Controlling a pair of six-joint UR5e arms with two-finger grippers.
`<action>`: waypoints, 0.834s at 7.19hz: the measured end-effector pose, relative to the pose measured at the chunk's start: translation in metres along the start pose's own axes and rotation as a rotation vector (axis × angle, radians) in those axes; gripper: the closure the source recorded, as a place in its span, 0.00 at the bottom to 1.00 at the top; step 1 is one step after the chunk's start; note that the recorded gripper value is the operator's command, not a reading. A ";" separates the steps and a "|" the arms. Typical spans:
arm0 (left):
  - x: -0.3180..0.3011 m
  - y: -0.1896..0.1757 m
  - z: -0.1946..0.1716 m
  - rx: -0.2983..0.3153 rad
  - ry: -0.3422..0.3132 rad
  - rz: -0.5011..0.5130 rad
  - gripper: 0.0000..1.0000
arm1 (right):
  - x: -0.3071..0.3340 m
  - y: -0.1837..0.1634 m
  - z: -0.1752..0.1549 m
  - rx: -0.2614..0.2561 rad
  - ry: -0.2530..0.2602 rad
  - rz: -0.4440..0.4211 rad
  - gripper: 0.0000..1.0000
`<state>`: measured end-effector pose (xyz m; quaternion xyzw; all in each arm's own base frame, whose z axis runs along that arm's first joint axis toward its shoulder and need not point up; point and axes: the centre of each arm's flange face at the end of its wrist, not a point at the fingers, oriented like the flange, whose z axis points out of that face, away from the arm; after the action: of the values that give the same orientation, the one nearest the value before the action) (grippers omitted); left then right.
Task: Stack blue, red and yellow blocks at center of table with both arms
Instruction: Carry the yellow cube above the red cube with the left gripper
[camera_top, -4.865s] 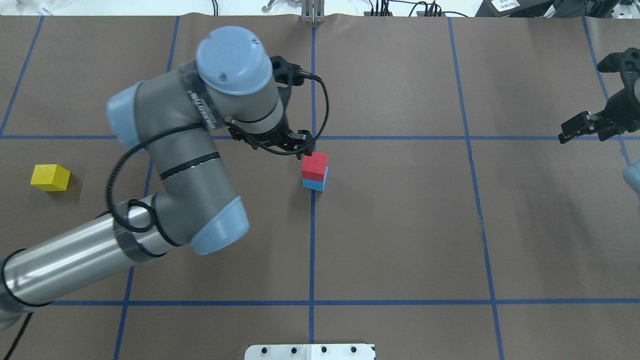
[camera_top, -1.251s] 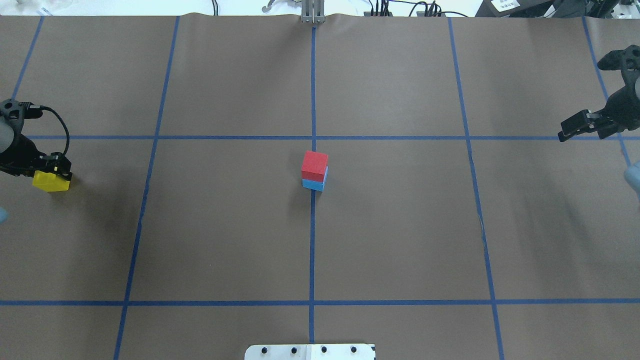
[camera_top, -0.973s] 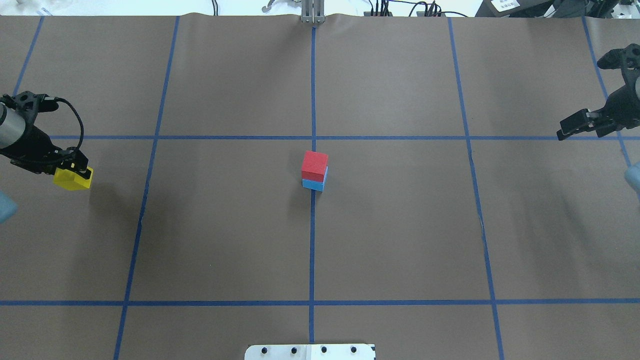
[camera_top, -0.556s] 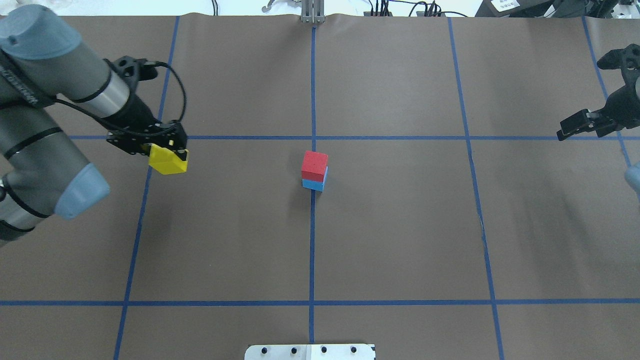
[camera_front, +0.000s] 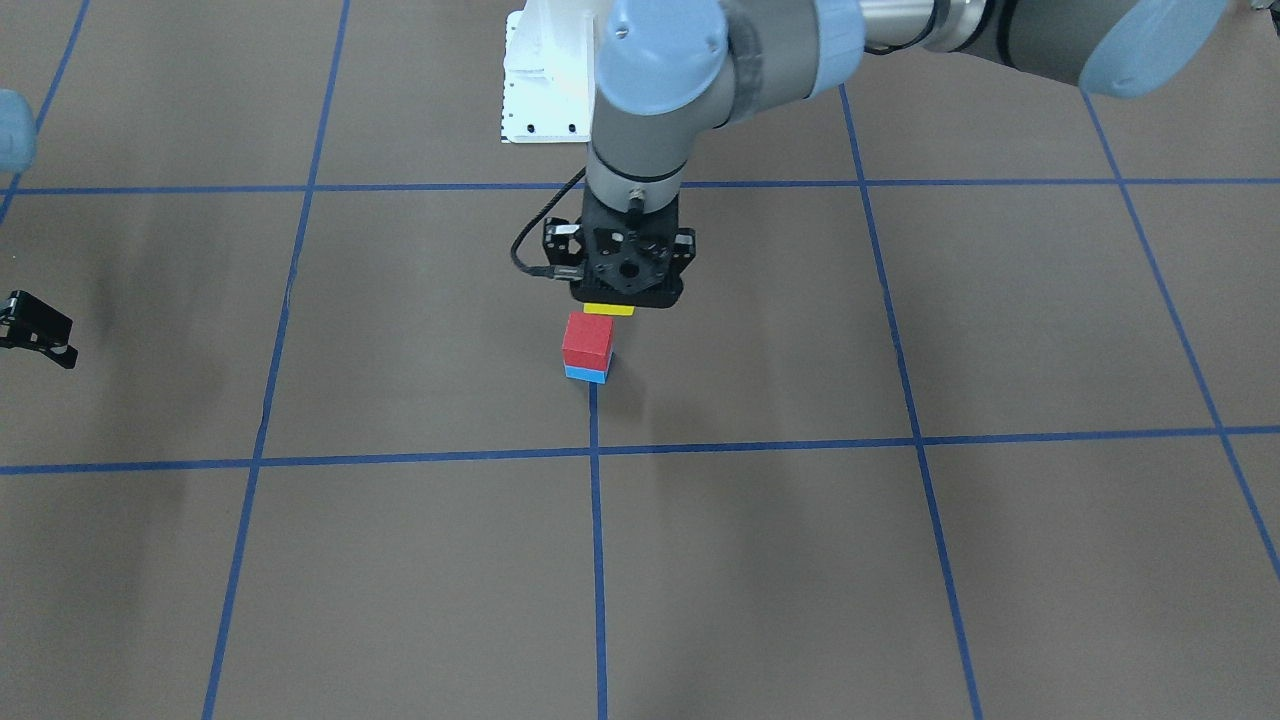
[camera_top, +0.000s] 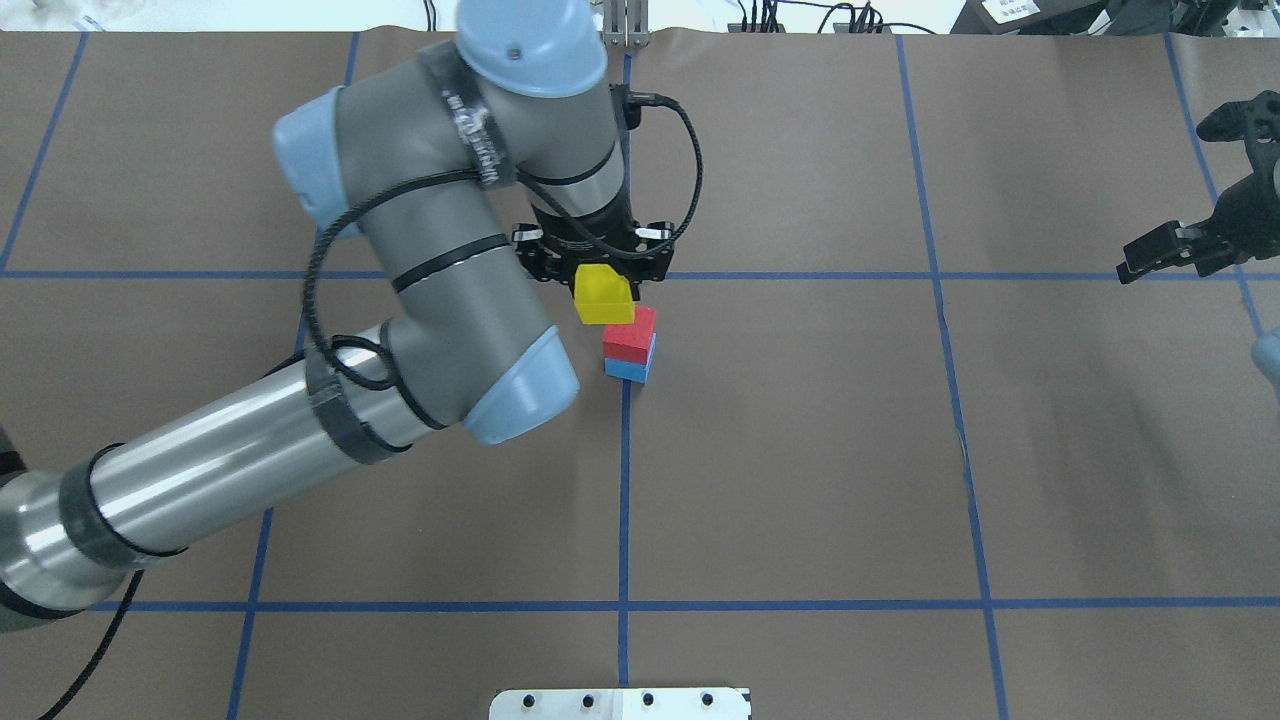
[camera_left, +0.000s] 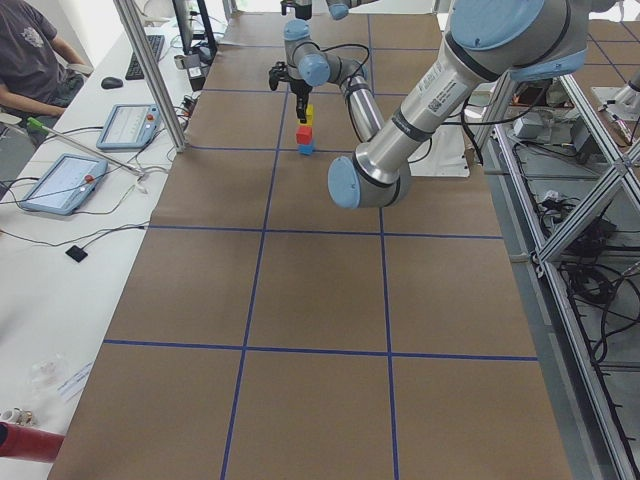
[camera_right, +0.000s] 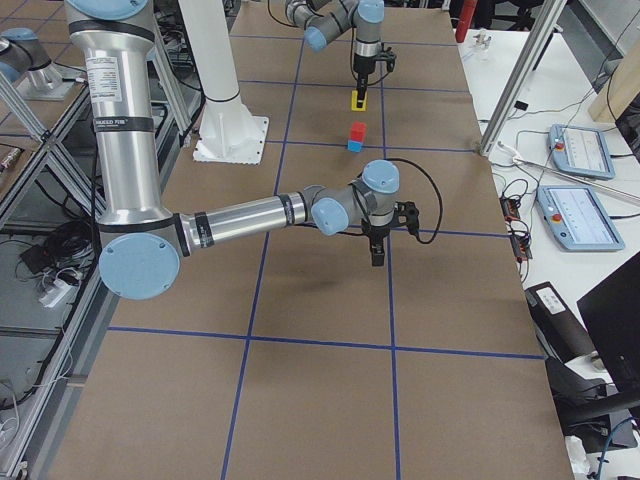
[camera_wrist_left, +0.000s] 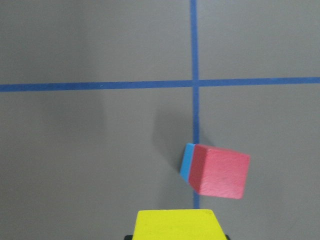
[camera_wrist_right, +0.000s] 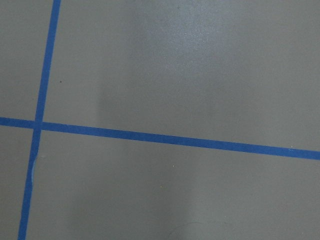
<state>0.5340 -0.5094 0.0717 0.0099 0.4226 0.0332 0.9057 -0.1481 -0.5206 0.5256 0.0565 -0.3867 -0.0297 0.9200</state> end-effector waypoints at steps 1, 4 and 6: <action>0.016 -0.003 0.020 -0.007 -0.036 0.032 1.00 | 0.001 0.000 0.000 -0.001 0.000 0.002 0.00; 0.024 -0.001 0.046 -0.020 -0.072 0.078 1.00 | 0.001 0.001 -0.001 0.001 0.000 0.006 0.00; 0.023 -0.002 0.050 -0.022 -0.078 0.081 1.00 | 0.001 0.001 -0.001 0.001 0.000 0.010 0.00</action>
<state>0.5870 -0.5098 0.0863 0.0182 0.3860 0.0742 0.9193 -0.1465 -0.5193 0.5257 0.0551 -0.3869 -0.0249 0.9201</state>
